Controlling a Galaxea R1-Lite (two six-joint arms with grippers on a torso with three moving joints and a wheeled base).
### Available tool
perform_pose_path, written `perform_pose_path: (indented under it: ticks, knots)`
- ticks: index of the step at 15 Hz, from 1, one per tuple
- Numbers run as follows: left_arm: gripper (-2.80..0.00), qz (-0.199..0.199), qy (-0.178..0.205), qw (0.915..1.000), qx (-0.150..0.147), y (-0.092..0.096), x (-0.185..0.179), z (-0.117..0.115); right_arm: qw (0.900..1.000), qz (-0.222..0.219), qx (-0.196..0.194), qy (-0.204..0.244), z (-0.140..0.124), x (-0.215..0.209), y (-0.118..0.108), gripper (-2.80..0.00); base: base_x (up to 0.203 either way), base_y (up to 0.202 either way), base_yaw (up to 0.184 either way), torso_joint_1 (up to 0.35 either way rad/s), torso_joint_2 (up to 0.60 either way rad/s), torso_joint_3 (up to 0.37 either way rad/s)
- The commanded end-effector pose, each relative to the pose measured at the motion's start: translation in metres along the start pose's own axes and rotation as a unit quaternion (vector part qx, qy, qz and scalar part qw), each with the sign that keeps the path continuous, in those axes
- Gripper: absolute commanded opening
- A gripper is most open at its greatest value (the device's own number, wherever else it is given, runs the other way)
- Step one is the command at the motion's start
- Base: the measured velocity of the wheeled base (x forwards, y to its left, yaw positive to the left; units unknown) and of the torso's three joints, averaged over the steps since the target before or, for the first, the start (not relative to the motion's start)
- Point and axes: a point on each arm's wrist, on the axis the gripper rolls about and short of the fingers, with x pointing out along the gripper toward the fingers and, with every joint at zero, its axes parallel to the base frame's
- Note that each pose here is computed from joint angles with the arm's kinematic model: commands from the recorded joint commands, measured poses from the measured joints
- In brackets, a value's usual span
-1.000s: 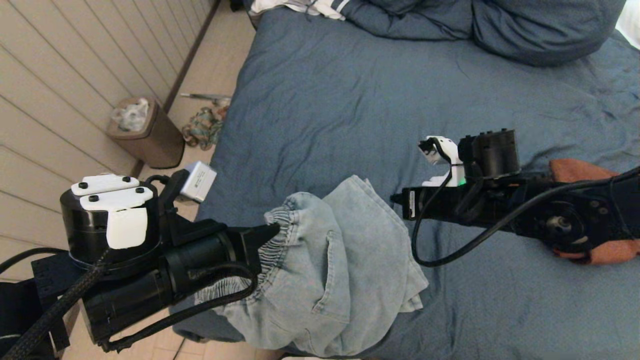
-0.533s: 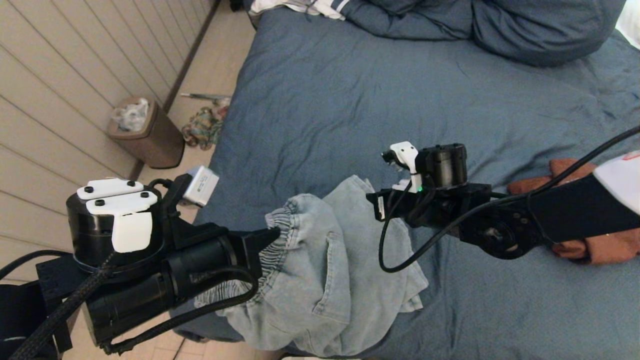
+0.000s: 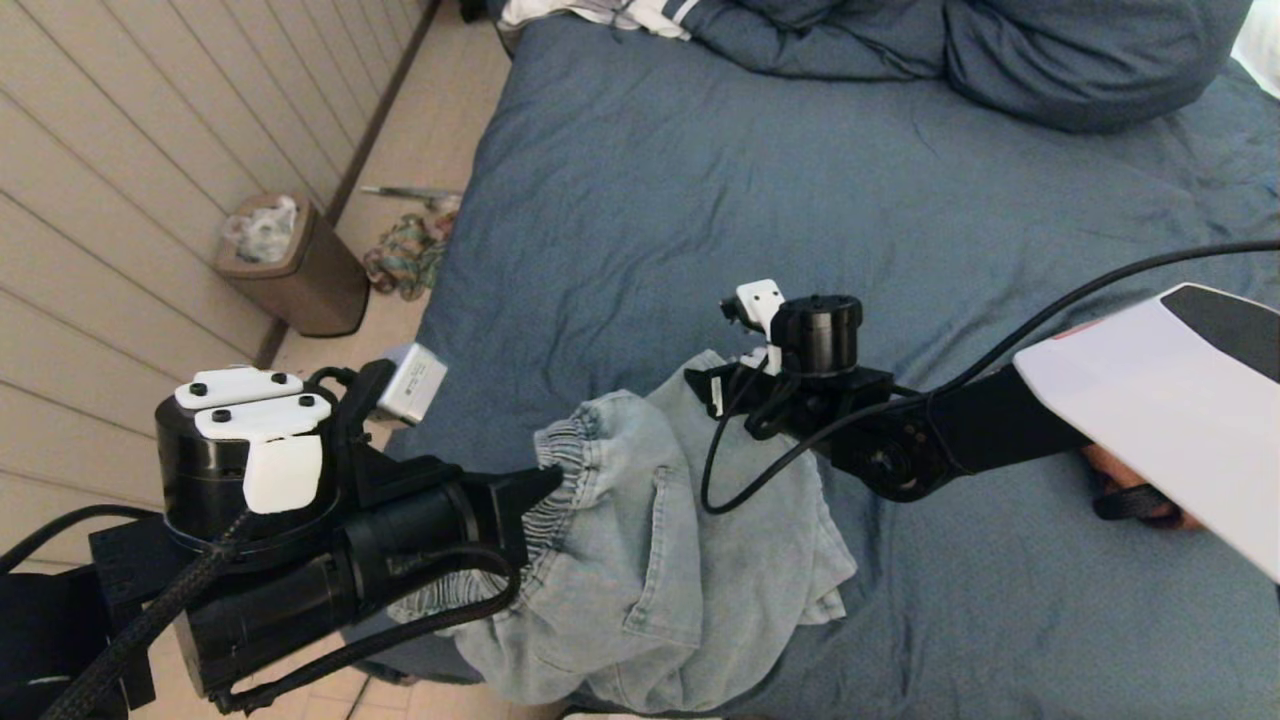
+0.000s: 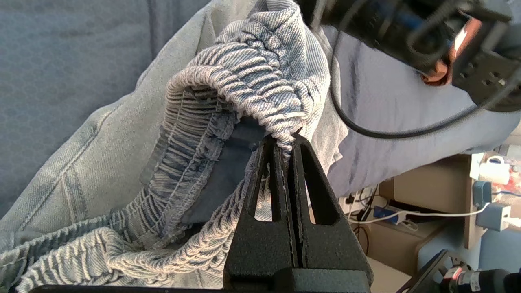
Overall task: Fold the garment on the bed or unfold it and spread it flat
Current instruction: Unford the blue shorts
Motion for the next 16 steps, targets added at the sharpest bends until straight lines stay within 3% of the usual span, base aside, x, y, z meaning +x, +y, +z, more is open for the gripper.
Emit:
perform_pose_path:
  ticks: [1,16]
  knots:
    - [-2.80,0.001,0.003,1.0000,-0.002,0.001,0.002,-0.001,1.000,-0.007,0.000,-0.011,0.001,0.011,0.004,0.00,0.000,0.000,0.000,0.000,0.00,0.000]
    - [-2.80,0.009,0.019,0.9998,-0.002,0.004,0.013,-0.008,1.000,0.002,-0.001,-0.019,-0.008,0.026,0.016,0.00,0.000,0.000,0.000,0.000,0.00,0.000]
